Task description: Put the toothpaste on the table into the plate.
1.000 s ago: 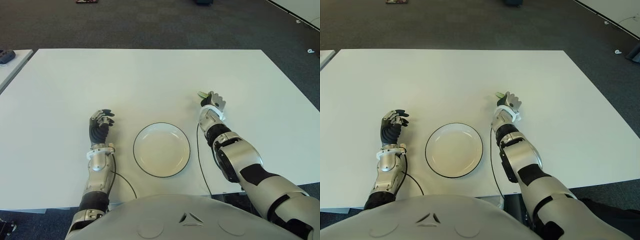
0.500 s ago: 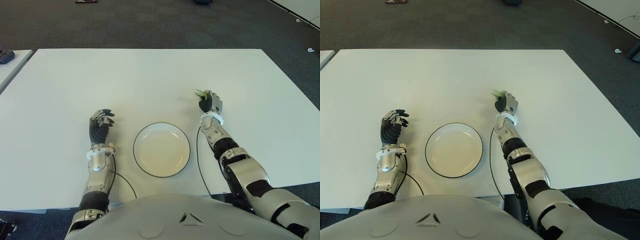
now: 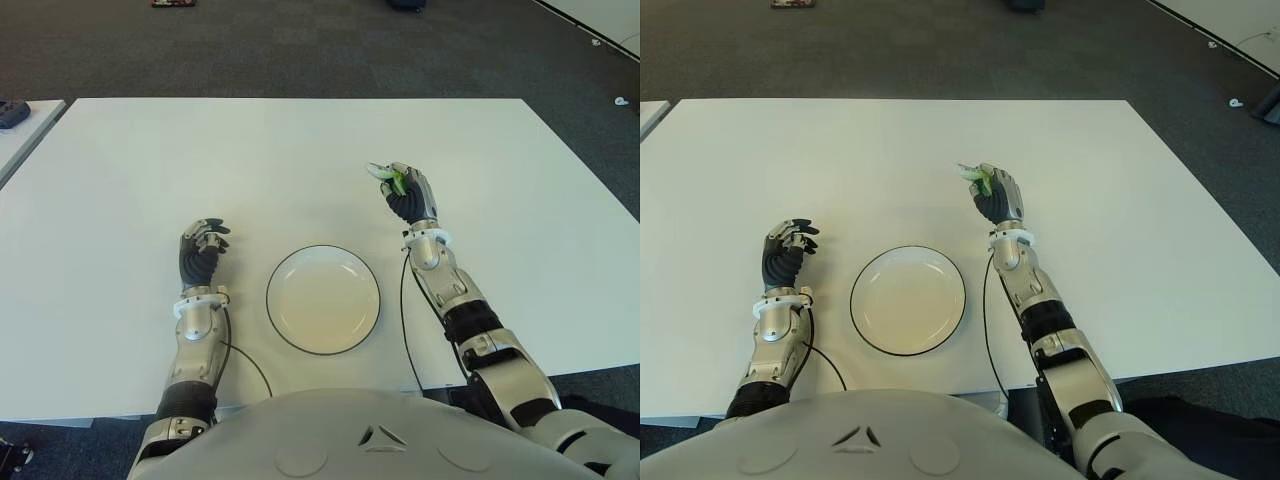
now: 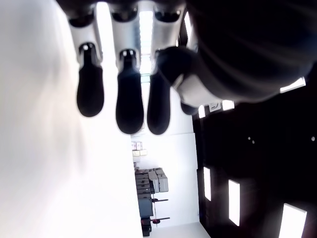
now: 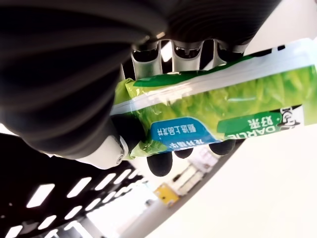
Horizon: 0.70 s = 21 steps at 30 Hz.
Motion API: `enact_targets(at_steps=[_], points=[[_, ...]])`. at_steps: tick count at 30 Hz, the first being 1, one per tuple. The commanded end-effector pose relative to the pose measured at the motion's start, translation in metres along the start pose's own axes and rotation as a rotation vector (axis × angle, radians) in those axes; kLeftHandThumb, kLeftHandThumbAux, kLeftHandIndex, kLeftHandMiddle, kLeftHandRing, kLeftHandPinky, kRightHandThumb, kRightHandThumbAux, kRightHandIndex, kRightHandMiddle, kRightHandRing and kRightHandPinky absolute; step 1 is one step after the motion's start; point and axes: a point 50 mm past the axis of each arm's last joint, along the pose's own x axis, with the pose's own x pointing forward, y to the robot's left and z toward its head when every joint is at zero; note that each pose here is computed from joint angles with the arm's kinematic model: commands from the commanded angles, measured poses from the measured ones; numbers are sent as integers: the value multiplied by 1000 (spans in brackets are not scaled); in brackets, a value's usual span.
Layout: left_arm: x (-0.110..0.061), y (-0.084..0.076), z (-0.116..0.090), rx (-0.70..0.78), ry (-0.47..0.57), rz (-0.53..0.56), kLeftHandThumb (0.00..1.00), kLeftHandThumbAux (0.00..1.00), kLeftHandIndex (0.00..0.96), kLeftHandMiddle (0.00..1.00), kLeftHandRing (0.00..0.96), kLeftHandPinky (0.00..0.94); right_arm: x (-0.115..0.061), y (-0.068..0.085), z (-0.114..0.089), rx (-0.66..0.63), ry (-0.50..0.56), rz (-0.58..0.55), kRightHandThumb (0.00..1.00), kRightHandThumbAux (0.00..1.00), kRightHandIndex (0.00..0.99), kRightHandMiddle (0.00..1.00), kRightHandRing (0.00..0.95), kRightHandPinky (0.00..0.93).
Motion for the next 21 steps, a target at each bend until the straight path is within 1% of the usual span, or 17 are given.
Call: enact_targets(at_steps=[1,6,9,12,16,17,20,21], points=[[-9,1,-15,25,90,-12,835,679,405,500,625,607,-7,-7,19,78,-126,33,709,720,440,853,848,839],[-8,0,-15,6,111,-3,835,679,404,503,626,610,-14,-9,28,121,-187,74,709,720,440,857,849,838],[-7,-1,-13,8,104,3,834,679,402,505,625,606,-23,-9,38,153,-248,123,711,719,440,860,851,840],[-7,-2,-12,12,94,-4,834,679,401,504,623,604,-28,-10,45,174,-280,162,712,718,440,863,853,841],[-6,-3,-11,-5,108,-6,834,679,401,505,625,608,-32,-11,52,198,-329,254,715,717,440,864,854,841],[-6,-3,-11,-6,114,-4,834,679,400,506,627,611,-33,-11,55,198,-339,295,715,716,440,865,854,840],[-6,-3,-11,-6,123,0,834,679,401,508,628,608,-36,-11,58,204,-350,367,716,716,440,864,854,841],[-7,-3,-10,-2,123,1,834,679,401,508,629,608,-37,-10,59,207,-351,407,716,716,440,864,854,842]])
